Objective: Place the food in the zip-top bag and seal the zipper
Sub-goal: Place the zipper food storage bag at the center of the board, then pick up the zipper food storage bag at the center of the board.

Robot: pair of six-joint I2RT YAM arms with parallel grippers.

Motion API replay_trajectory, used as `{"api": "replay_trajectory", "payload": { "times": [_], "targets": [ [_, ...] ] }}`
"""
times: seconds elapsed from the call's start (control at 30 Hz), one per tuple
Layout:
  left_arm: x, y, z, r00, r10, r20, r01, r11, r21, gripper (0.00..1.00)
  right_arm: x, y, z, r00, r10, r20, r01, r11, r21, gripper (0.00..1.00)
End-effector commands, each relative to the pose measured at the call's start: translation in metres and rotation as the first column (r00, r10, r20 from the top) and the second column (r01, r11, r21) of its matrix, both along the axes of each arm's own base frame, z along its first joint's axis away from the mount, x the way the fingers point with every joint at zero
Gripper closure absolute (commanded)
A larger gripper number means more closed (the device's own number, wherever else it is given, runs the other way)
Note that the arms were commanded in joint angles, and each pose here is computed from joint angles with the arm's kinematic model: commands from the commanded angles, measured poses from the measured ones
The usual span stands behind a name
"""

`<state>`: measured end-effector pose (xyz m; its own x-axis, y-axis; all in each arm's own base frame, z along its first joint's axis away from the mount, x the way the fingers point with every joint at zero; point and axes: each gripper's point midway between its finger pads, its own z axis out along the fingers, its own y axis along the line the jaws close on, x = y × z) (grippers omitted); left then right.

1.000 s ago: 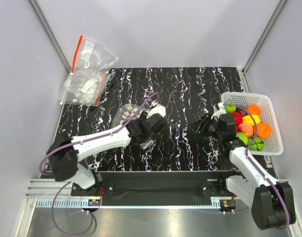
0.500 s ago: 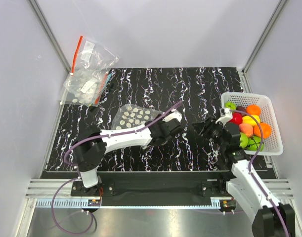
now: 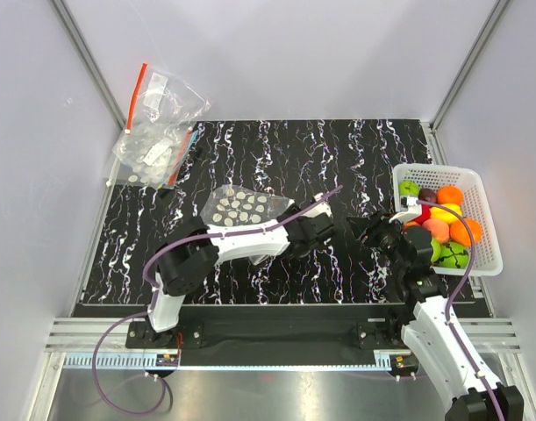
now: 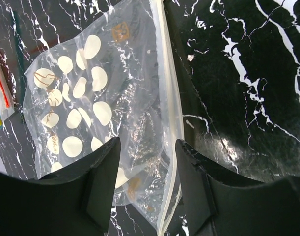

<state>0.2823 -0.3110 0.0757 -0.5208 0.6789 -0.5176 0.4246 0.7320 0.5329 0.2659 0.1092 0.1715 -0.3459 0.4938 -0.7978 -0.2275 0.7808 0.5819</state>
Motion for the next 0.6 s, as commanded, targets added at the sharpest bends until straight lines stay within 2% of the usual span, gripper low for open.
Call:
{"api": "replay_trajectory", "payload": {
  "times": [0.0,0.23,0.57],
  "targets": [
    [0.013,-0.008,0.013,0.998,0.012,0.067,-0.012,1.000,0.005,0.47,0.003,-0.003,-0.001,1.000,-0.017,0.011,0.017,1.000,-0.023,0.48],
    [0.020,-0.006,0.006,0.995,0.017,0.101,-0.024,0.997,0.069,0.52,0.002,-0.003,0.002,1.000,-0.015,0.021,0.016,1.000,-0.022,0.48],
    [0.021,-0.008,-0.005,0.997,0.007,0.083,-0.013,0.997,0.072,0.55,0.002,-0.004,0.002,1.000,-0.022,0.019,0.022,1.000,-0.021,0.46]
  ]
}}
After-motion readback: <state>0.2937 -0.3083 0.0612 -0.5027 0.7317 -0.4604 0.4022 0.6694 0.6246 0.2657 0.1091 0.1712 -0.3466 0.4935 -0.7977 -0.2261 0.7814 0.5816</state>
